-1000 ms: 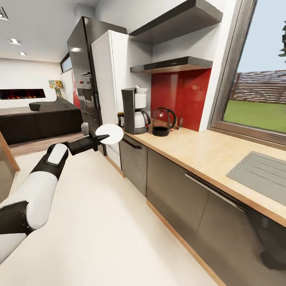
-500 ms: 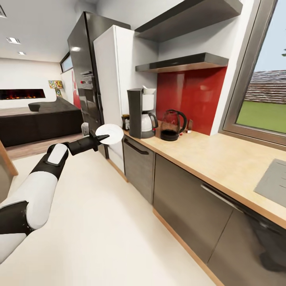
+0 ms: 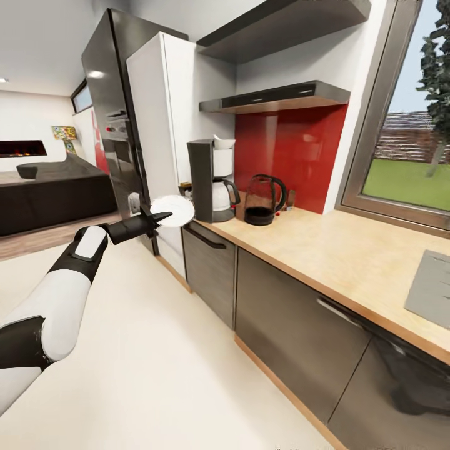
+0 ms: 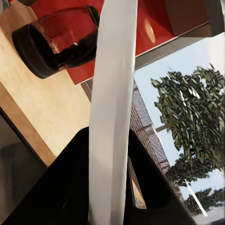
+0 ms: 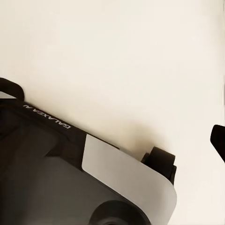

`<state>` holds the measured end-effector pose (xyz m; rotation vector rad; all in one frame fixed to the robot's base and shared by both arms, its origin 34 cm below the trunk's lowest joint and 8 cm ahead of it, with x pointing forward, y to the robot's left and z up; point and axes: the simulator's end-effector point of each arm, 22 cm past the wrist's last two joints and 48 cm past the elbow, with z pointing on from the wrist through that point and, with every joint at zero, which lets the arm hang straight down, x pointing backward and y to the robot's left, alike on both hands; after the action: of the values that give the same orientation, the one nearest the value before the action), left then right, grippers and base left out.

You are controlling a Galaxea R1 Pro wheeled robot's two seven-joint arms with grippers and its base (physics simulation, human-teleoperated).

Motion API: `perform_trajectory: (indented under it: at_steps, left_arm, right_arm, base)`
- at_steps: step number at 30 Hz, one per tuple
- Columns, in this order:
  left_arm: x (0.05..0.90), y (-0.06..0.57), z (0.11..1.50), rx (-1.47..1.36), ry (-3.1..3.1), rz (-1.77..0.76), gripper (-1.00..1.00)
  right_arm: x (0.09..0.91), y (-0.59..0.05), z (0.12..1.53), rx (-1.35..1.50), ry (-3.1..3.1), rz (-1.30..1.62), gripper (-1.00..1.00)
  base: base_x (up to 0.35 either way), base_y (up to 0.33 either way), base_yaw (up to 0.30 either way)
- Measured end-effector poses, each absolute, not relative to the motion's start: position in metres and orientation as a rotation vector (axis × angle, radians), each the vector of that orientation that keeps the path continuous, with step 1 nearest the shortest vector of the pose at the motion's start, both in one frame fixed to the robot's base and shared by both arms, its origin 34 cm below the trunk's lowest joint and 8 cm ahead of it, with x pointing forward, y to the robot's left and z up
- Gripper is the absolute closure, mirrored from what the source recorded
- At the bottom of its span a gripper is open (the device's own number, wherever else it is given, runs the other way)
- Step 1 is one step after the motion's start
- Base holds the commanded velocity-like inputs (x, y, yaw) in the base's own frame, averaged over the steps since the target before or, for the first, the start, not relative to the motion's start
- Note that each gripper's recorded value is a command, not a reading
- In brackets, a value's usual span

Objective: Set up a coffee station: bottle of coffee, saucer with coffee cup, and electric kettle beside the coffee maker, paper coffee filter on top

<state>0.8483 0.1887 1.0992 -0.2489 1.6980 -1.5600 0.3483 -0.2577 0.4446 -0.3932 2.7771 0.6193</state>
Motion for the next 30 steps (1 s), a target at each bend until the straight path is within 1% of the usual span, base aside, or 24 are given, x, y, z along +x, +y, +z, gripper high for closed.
perform_trajectory:
  at_steps: [23,30]
  left_arm:
    - [0.8483,0.1882,1.0995,-0.247,1.698,-1.560,1.00]
    - [0.8482,0.1881,1.0997,-0.247,1.697,-1.560,1.00]
  right_arm:
    - [0.3482,-0.2577,0.4445,-0.394,2.777,0.619,-1.00]
    - [0.3482,-0.2577,0.4445,-0.393,2.777,0.619,-1.00]
  base:
    - [0.001,0.001,-0.269]
    - [0.016,0.096,-0.242]
